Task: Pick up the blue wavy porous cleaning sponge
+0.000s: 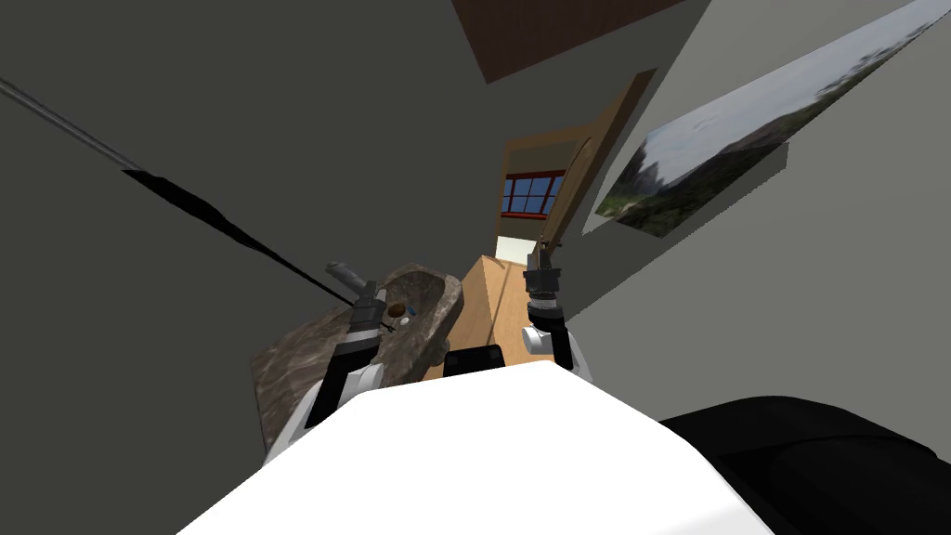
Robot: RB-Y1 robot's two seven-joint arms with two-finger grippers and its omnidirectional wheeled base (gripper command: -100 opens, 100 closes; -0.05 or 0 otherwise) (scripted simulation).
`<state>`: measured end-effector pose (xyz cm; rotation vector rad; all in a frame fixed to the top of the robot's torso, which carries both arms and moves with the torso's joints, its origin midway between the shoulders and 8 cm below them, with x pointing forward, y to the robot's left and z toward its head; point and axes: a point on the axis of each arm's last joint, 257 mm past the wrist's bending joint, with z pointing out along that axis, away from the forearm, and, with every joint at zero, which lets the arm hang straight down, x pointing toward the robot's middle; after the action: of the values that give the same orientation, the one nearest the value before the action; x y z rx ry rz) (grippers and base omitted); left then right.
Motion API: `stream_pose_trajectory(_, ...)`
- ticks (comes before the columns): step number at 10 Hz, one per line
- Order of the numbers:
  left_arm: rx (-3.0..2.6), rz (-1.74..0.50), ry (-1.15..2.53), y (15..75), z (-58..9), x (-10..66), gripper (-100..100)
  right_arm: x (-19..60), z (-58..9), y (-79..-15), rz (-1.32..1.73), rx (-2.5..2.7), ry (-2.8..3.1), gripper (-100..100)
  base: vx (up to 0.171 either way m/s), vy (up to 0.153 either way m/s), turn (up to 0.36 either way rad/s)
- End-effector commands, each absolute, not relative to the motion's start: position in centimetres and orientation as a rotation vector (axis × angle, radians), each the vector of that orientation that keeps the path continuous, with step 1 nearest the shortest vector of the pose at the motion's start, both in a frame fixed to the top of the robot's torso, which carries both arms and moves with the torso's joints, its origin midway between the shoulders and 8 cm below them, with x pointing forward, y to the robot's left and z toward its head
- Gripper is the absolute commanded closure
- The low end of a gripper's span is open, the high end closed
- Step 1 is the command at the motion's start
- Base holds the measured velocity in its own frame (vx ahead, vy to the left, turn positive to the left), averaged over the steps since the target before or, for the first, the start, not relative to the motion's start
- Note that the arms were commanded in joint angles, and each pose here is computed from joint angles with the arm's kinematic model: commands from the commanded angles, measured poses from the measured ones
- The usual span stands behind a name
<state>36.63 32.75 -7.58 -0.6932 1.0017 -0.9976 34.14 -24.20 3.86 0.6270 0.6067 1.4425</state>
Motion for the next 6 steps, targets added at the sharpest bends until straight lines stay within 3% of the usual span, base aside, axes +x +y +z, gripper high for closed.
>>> stream_pose_trajectory(1,-0.757,-0.963,1.051,34.6,-9.6,36.6,-100,34.1,3.9,-24.2,1.442,0.627,0.607,0,0.122,0.081,-0.173)
stream_pose_trajectory(6,-0.858,-0.907,1.121,37.2,-12.7,36.5,-100,34.1,3.9,-24.2,1.443,0.627,0.607,0,0.011,0.015,-0.041)
